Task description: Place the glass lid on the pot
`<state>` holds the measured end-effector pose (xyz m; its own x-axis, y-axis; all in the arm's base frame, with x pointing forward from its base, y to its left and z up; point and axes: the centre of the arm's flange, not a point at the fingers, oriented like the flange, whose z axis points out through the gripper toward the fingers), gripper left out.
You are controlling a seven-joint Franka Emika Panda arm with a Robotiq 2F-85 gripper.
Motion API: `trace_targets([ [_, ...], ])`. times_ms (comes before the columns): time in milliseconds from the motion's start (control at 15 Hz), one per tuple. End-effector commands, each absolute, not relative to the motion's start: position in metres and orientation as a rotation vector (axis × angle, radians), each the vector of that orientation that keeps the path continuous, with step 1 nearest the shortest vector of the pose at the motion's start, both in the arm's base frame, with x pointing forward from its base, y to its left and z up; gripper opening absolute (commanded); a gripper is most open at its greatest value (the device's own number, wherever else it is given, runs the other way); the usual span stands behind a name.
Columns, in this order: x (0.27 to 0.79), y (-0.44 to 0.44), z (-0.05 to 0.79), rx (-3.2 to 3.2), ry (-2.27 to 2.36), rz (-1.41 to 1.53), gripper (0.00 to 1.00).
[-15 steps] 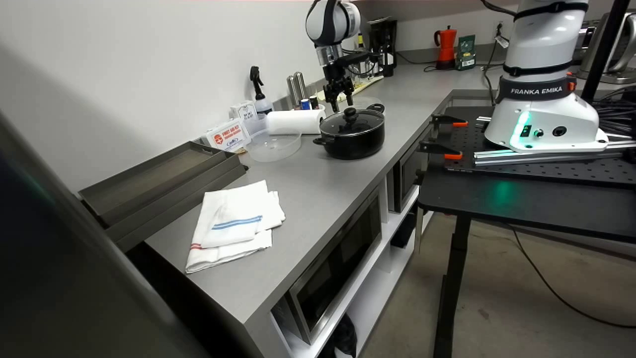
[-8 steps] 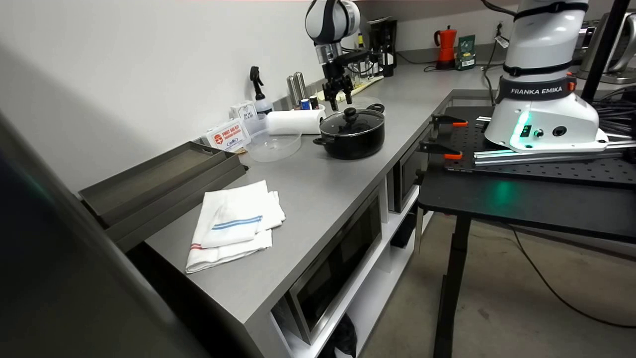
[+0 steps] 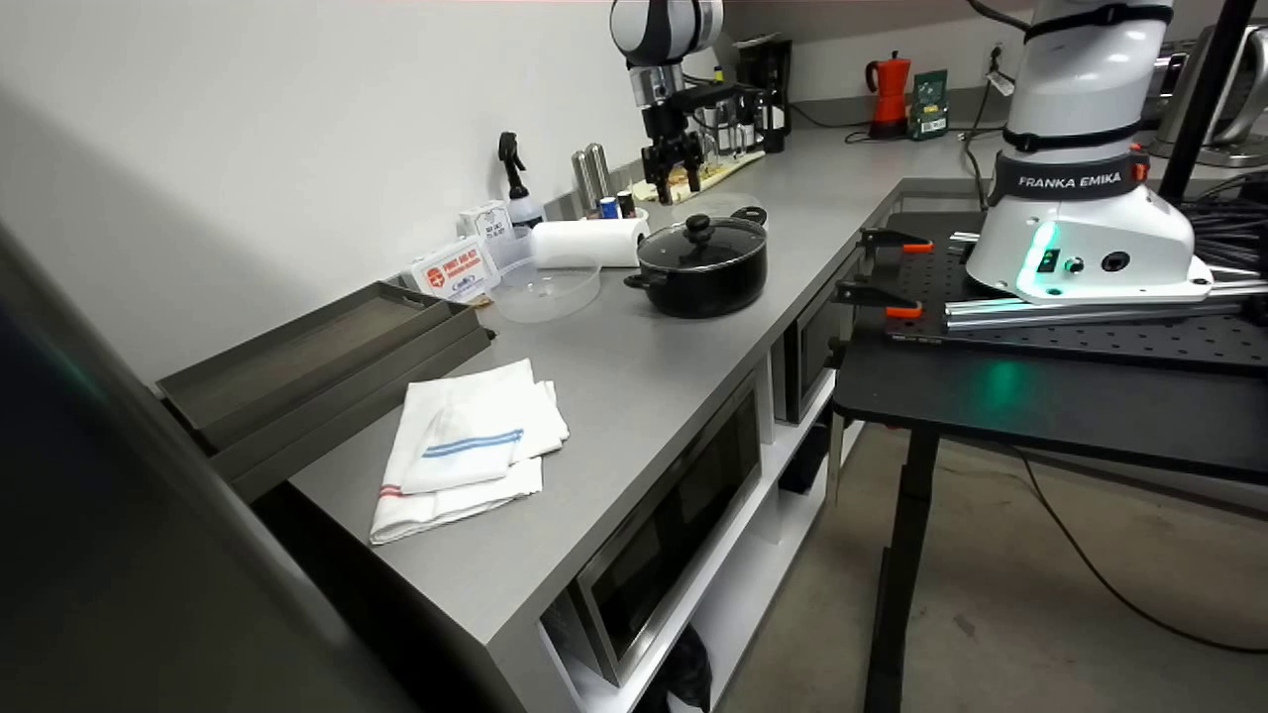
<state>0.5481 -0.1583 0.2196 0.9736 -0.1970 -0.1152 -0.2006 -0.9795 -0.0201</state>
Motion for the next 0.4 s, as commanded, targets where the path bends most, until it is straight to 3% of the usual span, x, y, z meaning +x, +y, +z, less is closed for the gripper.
trace_targets([
  [0, 0.5469, -0.1580, 0.2211, -3.089, 0.311, 0.173, 1.00],
  [333, 0.5449, -0.1575, 0.2207, -3.089, 0.312, 0.173, 1.00],
])
